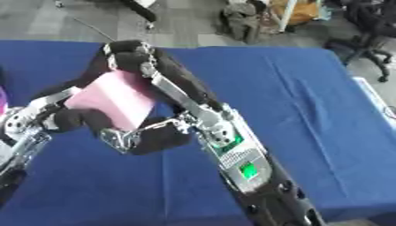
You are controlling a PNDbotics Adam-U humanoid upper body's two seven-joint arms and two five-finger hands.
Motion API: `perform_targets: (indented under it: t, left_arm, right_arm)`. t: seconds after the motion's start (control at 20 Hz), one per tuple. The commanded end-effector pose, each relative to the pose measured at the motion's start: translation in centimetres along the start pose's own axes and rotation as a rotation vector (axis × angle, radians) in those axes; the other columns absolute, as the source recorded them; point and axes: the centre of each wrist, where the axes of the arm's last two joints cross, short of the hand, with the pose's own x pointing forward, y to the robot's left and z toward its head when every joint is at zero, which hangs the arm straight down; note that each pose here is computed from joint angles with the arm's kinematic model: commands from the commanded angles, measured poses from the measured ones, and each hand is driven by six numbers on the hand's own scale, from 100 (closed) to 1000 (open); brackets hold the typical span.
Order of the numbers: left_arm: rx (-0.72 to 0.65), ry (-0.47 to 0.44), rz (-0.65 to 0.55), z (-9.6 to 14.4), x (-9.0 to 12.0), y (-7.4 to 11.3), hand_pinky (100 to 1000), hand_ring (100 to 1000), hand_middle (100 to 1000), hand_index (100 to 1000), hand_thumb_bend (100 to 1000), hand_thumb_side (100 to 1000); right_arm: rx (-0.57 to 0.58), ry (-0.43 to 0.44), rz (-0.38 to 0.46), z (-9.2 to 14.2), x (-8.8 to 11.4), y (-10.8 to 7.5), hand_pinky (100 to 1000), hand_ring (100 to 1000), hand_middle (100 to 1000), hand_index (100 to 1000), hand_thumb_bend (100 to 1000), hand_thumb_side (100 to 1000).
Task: Pick up the objects with one hand, pass them to the other hand, and then place them into the box on the other side of the table.
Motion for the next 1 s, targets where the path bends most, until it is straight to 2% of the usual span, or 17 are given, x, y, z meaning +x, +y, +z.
perform_targets:
  t: [0.05, 0.25, 0.55, 1.0]
  left_arm:
    - [-0.008, -0.015, -0.004, -0.60, 0.99, -0.07, 706, 696, 490, 625, 768, 609]
    - [0.018, -0.023, 0.027, -0.71, 1.09, -0.16, 698, 677, 466, 594, 698, 598]
    - [0.047, -0.038, 0.074, -0.97, 1.37, -0.39, 693, 661, 447, 565, 642, 572]
    - [0.055, -0.047, 0.135, -1.25, 1.76, -0.65, 691, 652, 441, 556, 627, 555]
  right_arm:
    - [0.002, -0.030, 0.024, -0.46, 0.51, -0.23, 297, 363, 239, 340, 100, 100]
    - [-0.003, -0.033, 0.037, -0.43, 0.59, -0.30, 295, 362, 240, 340, 100, 100]
    - [-0.014, -0.043, 0.062, -0.40, 0.67, -0.41, 291, 361, 243, 340, 100, 100]
    - [-0.024, -0.062, 0.096, -0.42, 0.68, -0.40, 292, 362, 247, 342, 100, 100]
